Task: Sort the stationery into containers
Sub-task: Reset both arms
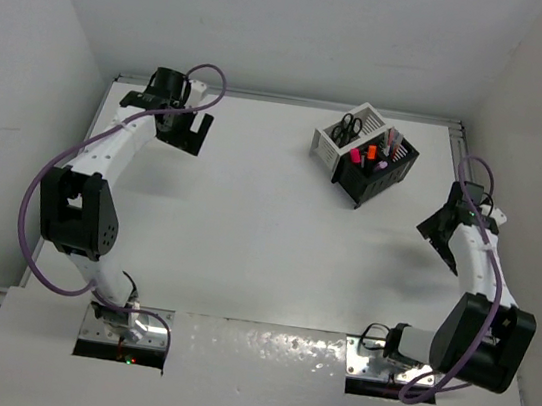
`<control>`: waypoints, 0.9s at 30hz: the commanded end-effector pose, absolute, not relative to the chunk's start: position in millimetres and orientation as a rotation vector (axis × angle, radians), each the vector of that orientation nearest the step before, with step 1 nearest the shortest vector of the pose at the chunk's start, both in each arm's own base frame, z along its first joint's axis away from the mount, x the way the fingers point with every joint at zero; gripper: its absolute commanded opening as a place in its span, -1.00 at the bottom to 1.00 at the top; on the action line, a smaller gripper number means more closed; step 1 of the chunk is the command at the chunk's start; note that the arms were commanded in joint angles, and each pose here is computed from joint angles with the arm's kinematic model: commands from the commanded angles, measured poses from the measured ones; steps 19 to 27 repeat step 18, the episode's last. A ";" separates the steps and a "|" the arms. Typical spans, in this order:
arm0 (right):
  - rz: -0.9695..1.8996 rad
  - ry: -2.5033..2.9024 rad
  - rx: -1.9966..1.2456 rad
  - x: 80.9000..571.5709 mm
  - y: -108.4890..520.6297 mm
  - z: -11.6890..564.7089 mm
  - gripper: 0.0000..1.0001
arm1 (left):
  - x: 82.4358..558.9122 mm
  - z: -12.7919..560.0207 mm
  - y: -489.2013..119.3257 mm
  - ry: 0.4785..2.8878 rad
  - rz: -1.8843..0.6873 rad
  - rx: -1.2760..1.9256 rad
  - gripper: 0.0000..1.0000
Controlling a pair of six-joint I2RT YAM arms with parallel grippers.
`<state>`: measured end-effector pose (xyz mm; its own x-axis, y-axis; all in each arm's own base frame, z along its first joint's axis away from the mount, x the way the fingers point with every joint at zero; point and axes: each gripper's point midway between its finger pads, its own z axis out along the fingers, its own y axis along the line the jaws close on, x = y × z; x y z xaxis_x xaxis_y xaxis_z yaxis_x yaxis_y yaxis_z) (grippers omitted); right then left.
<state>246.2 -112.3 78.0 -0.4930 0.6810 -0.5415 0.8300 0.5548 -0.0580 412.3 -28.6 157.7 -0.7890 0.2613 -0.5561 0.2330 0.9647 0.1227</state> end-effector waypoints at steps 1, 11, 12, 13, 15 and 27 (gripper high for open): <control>-0.376 2.307 1.150 245.1 -106.0 85.3 0.98 | 422.6 171.6 -41.2 2.452 0.003 0.342 0.99; -0.356 2.175 1.047 243.5 -109.8 107.6 0.98 | 420.8 171.4 -48.0 2.454 -0.023 0.359 0.99; -0.346 2.161 1.037 243.8 -109.3 109.4 0.98 | 420.6 171.4 -49.9 2.453 -0.024 0.367 0.99; -0.339 2.153 1.036 244.1 -108.7 110.4 0.98 | 419.7 171.9 -50.7 2.452 -0.027 0.369 0.99; -0.314 2.140 1.022 246.0 -106.4 108.9 0.98 | 419.0 172.5 -52.4 2.449 -0.031 0.376 0.99; -0.308 2.080 1.024 244.5 -107.9 112.2 0.98 | 417.6 173.3 -53.3 2.447 -0.038 0.380 0.99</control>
